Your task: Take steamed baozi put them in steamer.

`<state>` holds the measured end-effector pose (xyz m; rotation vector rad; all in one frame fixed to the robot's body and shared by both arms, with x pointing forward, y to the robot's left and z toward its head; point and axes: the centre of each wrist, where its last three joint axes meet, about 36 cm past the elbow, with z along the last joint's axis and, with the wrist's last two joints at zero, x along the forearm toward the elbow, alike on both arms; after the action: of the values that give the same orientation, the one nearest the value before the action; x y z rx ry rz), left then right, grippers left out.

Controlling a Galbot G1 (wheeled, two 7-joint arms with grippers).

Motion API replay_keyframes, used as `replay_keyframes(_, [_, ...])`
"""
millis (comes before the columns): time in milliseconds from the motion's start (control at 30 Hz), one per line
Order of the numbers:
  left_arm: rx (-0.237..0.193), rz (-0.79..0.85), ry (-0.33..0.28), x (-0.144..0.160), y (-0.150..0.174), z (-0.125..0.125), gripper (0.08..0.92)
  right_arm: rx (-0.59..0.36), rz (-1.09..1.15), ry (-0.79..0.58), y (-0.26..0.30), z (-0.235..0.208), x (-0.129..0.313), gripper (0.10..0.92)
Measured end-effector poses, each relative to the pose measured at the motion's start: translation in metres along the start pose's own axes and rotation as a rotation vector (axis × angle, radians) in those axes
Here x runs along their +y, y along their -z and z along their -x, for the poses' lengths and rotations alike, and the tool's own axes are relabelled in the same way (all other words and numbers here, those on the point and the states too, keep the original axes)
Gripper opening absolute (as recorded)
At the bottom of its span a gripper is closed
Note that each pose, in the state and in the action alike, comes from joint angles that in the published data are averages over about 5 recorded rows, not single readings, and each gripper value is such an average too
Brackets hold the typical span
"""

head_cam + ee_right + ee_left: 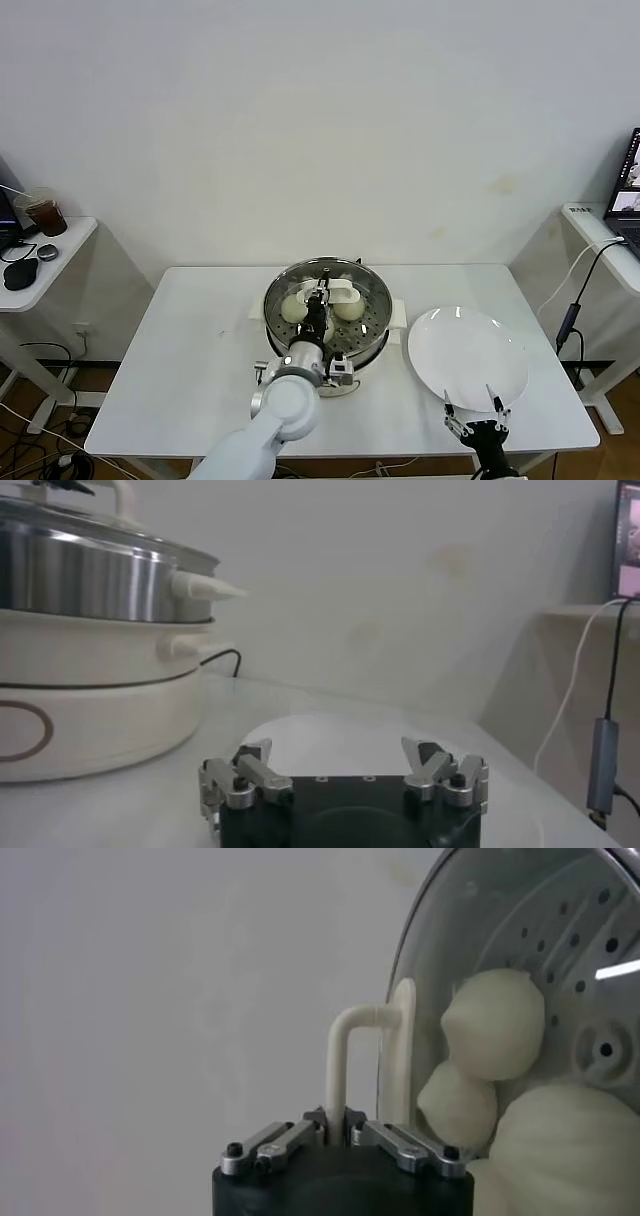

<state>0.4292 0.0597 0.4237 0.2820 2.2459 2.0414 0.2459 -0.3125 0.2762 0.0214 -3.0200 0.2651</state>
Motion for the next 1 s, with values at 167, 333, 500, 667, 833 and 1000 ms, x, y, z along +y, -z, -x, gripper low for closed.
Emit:
replay_keyframes(167, [-0.017,-0.056,0.013,0.008,-0.005,-0.012,0.467,0.003,-0.001,-0.002,-0.001,-0.001,0.0,0.823])
replay_keyframes(333, [-0.041,-0.148,0.017,0.016,-0.016,-0.036,0.614,0.004,-0.005,-0.005,0.0,-0.002,0.0,0.823])
replay_keyframes(500, [-0.078,-0.312,0.017,0.022,-0.035,-0.072,0.751,0.006,-0.007,0.001,0.001,-0.003,0.001,0.823])
replay_keyframes(667, [-0.116,-0.585,0.026,0.023,-0.06,-0.116,0.819,0.003,-0.001,0.009,0.003,-0.004,0.003,0.823])
replay_keyframes(833, [-0.09,-0.87,0.063,0.018,-0.088,-0.165,0.823,0.009,0.017,0.029,0.007,-0.008,0.004,0.823])
replay_keyframes(1000, [0.005,-1.146,0.084,0.005,-0.107,-0.208,0.823,0.025,0.041,0.053,0.015,-0.013,0.003,0.823])
